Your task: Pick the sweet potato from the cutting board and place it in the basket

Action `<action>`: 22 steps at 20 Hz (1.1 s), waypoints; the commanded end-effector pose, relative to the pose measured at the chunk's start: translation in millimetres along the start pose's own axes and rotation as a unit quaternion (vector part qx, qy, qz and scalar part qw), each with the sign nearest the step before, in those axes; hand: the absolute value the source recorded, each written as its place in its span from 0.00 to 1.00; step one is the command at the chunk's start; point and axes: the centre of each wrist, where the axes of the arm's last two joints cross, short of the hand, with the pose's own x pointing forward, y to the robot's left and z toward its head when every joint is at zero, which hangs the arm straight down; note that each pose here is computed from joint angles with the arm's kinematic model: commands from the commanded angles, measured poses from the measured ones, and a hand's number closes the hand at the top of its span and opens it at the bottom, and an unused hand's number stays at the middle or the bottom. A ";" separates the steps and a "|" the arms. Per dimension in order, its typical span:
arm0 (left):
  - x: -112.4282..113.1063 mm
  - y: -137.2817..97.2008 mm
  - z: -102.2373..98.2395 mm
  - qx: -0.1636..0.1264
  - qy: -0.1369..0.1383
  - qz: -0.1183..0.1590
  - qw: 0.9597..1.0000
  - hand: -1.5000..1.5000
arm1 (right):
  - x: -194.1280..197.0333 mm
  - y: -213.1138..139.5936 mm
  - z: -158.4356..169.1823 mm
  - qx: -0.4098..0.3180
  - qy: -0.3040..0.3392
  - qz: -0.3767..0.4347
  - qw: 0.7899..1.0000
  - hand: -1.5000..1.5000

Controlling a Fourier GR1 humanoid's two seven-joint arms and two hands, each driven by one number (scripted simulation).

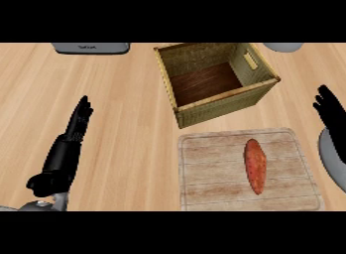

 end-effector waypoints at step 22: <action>-84.7 55.7 71.4 0.016 0.366 0.044 0.929 0.50 | 168.3 100.2 29.7 0.196 -0.276 0.287 0.896 0.00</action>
